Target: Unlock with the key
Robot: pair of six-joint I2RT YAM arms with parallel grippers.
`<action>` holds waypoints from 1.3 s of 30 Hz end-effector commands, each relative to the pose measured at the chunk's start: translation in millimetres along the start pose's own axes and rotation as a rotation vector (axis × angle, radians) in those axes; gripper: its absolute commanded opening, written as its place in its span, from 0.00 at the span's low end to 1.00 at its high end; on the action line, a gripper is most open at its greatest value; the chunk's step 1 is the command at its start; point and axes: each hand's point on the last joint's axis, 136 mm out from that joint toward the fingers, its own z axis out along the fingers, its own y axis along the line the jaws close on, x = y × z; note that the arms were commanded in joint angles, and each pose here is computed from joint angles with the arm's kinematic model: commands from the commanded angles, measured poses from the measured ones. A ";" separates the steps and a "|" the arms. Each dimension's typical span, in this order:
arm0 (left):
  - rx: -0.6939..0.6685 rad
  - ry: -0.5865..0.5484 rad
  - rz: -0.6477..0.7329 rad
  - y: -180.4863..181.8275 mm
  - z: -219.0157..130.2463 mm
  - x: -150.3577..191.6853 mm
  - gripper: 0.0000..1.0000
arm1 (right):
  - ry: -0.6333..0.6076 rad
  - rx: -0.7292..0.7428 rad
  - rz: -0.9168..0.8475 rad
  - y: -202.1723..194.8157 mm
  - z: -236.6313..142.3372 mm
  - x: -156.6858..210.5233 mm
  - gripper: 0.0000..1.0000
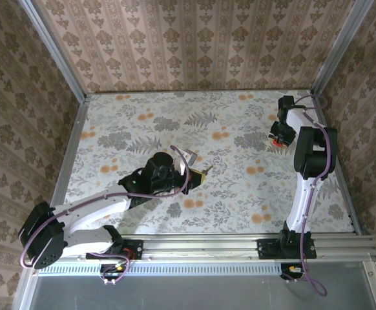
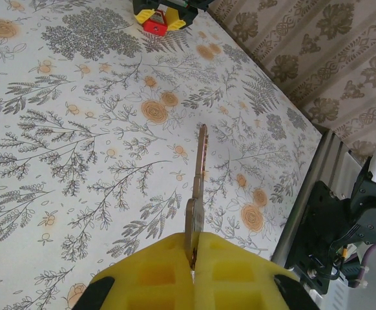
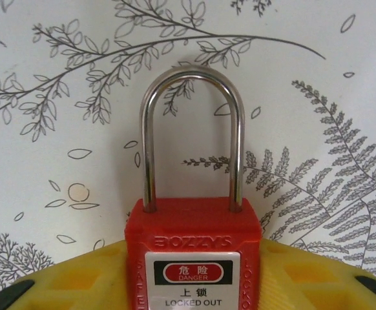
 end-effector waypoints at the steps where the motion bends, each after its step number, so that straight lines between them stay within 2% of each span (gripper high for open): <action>1: -0.009 -0.020 0.015 1.0 -4.4 -5.0 0.00 | 0.039 0.033 0.004 -3.6 9.1 7.3 0.39; 6: -0.007 -0.026 0.010 -0.7 -3.6 -5.7 0.00 | 0.051 -0.018 0.018 1.3 1.9 14.0 0.19; 9: 0.000 -0.053 0.022 -6.5 -2.2 -9.6 0.00 | 0.016 -0.179 0.062 20.5 -24.9 19.0 0.13; 11: 0.020 -0.086 0.032 -14.0 -0.1 -13.7 0.00 | -0.050 -0.411 0.082 51.2 -65.5 21.9 0.12; 13: 0.041 -0.126 0.039 -21.6 2.0 -21.7 0.00 | -0.122 -0.556 0.065 73.8 -116.1 32.7 0.11; 17: 0.066 -0.198 0.066 -35.7 7.1 -39.4 0.00 | -0.217 -0.784 0.012 114.2 -221.9 80.1 0.11; 19: 0.060 -0.227 0.079 -39.6 8.9 -47.7 0.00 | -0.249 -0.858 0.012 122.6 -261.5 103.9 0.09; 21: 0.047 -0.240 0.083 -39.9 11.4 -52.6 0.00 | -0.241 -0.910 0.006 129.1 -283.2 127.2 0.09; 24: 0.051 -0.252 0.086 -41.6 15.9 -57.2 0.00 | -0.210 -0.953 -0.012 138.3 -296.6 162.6 0.07; 27: 0.026 -0.247 0.093 -40.1 18.9 -57.7 0.00 | -0.188 -0.938 -0.036 138.3 -297.1 188.5 0.06; 31: -0.020 -0.256 0.093 -33.8 17.2 -57.4 0.00 | -0.207 -0.903 -0.027 127.0 -292.4 200.8 0.06; 39: -0.078 -0.241 0.076 -24.6 21.7 -50.1 0.00 | -0.182 -0.922 -0.037 130.5 -289.7 216.5 0.05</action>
